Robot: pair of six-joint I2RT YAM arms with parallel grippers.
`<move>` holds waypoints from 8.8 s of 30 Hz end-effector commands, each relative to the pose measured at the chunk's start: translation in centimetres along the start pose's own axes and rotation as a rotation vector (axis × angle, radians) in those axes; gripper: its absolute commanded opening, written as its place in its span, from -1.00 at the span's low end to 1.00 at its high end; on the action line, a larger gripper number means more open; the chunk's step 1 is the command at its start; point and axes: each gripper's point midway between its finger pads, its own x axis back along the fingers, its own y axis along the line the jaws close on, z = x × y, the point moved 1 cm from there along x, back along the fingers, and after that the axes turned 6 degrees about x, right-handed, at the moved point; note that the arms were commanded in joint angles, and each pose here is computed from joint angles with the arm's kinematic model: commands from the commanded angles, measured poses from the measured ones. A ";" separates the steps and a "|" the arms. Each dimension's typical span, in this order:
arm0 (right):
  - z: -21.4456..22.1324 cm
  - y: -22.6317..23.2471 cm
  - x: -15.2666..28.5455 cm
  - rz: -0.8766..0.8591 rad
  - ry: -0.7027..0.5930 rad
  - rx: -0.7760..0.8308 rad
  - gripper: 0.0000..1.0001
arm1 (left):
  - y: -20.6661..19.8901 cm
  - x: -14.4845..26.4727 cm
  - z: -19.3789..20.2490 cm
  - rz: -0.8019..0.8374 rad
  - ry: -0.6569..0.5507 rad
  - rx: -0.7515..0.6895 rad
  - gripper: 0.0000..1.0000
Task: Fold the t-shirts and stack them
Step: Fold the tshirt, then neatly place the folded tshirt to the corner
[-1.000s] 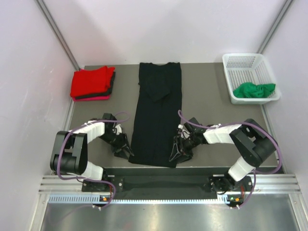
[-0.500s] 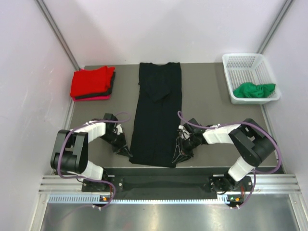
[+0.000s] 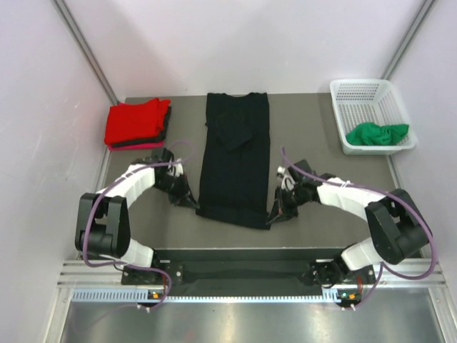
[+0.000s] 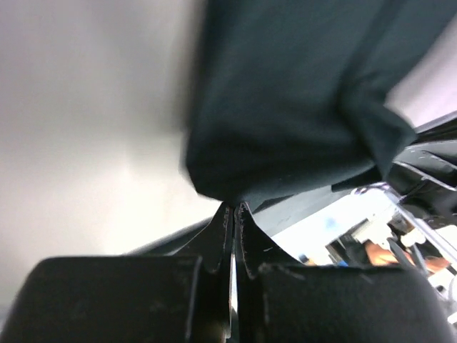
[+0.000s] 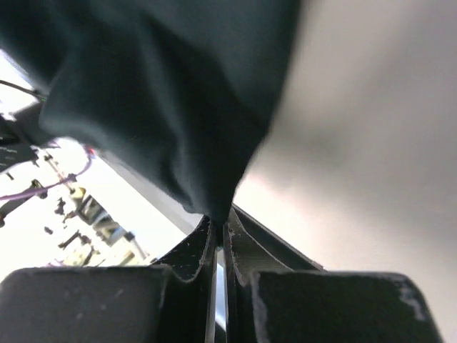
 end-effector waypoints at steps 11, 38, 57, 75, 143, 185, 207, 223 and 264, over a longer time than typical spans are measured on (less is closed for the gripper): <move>-12.6 4.2 7.2 -0.039 -0.327 0.243 -1.00 | -8.1 4.6 -8.5 0.140 -0.214 -0.224 -1.00; -30.7 0.9 7.4 0.074 -0.559 0.350 -1.00 | -12.8 1.6 -25.5 0.164 -0.401 -0.369 -1.00; -34.1 -0.8 8.0 0.159 -0.619 0.380 -0.08 | -14.0 1.8 -28.5 0.036 -0.524 -0.451 -0.49; -16.4 -3.5 3.6 -0.033 -0.270 0.050 0.18 | -7.2 1.0 -13.1 0.181 -0.141 -0.150 0.42; -18.2 5.1 16.2 -0.207 -0.519 0.215 -1.00 | -14.8 7.5 -10.0 0.154 -0.308 -0.525 -1.00; -30.7 3.6 17.9 -0.069 -0.729 0.384 -1.00 | -17.7 8.8 -24.0 0.192 -0.513 -0.616 -1.00; -38.0 2.6 15.6 0.162 -0.743 0.587 0.10 | -16.6 6.7 -33.4 0.241 -0.602 -0.463 0.48; -37.7 0.8 7.3 -0.038 -0.590 0.501 0.08 | -12.1 -2.9 -30.0 0.370 -0.277 -0.320 0.58; -37.0 -3.4 2.6 0.155 -0.508 0.500 0.42 | -13.4 -11.2 -27.7 0.414 -0.113 -0.355 -0.23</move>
